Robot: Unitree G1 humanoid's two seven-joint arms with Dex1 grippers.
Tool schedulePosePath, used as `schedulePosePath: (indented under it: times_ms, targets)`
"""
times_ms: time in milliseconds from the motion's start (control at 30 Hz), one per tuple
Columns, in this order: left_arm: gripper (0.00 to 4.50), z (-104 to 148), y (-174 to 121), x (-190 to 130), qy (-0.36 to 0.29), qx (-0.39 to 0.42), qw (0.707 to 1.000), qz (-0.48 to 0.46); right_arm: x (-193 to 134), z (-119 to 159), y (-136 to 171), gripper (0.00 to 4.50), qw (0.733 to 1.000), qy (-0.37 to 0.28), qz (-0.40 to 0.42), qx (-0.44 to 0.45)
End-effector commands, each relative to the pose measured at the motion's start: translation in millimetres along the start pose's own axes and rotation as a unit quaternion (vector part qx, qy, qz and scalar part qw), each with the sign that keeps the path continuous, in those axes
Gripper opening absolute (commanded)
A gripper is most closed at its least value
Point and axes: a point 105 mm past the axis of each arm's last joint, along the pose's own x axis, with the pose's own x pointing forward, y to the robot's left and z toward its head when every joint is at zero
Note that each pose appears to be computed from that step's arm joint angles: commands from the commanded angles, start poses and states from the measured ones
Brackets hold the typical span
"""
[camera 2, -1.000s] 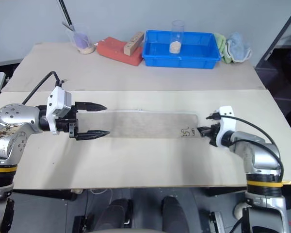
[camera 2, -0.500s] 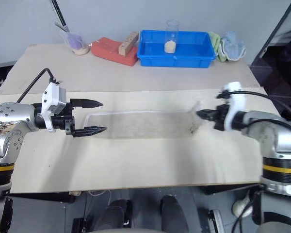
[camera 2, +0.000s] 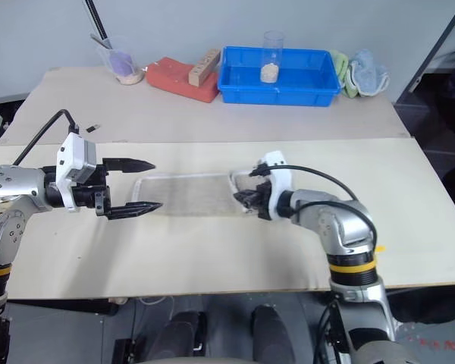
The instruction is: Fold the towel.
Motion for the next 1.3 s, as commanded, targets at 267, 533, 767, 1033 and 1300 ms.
schedulePosePath:
  times_ms: [267,533,767,1033,1300]
  targets:
    - [4.50,1,-2,0,-0.010,0.014,1.000,0.024,18,17,11,1.71,0.999,-0.045,-0.003,-0.023]
    - [4.50,-12,8,-4,-0.060,-0.026,0.983,0.174,0,42,38,3.71,0.990,-0.061,0.068,-0.112]
    - [4.50,-43,12,-24,-0.125,-0.170,0.878,0.429,-20,40,32,3.71,0.966,-0.023,0.087,-0.244]
    - [4.50,-92,-23,-13,-0.107,-0.396,0.746,0.525,-34,50,41,3.71,0.935,-0.008,0.173,-0.311]
    - [4.50,-93,-23,12,-0.092,-0.465,0.726,0.498,-43,60,42,3.71,0.923,-0.012,0.205,-0.326]
